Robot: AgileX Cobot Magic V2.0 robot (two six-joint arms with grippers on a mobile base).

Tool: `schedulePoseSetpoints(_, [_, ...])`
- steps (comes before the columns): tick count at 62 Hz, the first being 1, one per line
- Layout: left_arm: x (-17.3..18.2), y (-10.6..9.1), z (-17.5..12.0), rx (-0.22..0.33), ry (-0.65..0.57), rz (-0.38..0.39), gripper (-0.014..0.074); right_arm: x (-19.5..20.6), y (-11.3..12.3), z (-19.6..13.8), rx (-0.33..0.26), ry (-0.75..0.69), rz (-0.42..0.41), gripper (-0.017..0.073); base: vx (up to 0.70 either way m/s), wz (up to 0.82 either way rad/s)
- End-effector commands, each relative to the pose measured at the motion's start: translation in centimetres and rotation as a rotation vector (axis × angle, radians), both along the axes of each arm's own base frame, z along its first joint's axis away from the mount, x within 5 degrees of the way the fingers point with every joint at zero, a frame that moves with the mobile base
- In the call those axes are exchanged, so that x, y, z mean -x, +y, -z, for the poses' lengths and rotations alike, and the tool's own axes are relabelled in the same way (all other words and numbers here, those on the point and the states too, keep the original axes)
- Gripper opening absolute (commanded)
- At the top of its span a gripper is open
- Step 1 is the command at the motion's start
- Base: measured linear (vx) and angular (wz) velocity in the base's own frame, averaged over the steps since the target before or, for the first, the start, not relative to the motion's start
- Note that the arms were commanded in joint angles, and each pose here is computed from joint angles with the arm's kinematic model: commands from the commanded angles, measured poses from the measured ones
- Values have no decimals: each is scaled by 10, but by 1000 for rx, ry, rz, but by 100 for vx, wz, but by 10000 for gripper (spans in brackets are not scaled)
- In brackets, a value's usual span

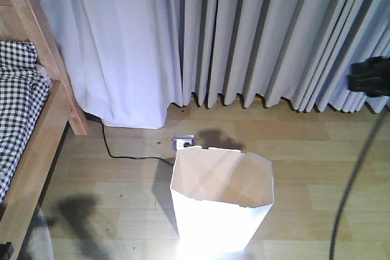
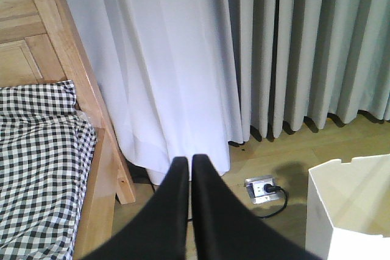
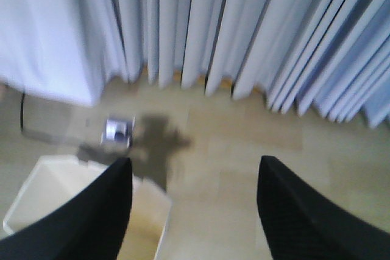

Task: Move trash bin to bedside with robot

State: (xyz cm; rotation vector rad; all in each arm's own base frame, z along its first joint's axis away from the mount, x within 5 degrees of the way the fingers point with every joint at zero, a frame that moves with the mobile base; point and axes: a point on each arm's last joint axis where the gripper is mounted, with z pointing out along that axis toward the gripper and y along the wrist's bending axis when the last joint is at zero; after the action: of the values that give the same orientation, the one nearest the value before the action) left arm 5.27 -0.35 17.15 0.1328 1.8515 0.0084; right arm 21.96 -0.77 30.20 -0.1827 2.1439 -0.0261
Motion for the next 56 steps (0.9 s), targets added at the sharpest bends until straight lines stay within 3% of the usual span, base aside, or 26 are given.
schedulePoseSetpoints(1, [-1,0,-1,9,-71,-1,-7,35,0,-30,14,-234,39,437,0,0])
schedulePoseSetpoints(13, [-1,0,-1,9,-71,-1,-7,105,3,-27,-59,-508,101,437,0,0])
schedulePoseSetpoints(24, [-1,0,-1,9,-71,-1,-7,136,4,3,-110,-616,131,437,0,0])
schedulePoseSetpoints(38, [-1,0,-1,9,-71,-1,-7,153,9,36,-121,-605,91,436,0,0])
schedulePoseSetpoints(56, [-1,0,-1,9,-71,-1,-7,155,9,41,-120,-605,94,436,0,0])
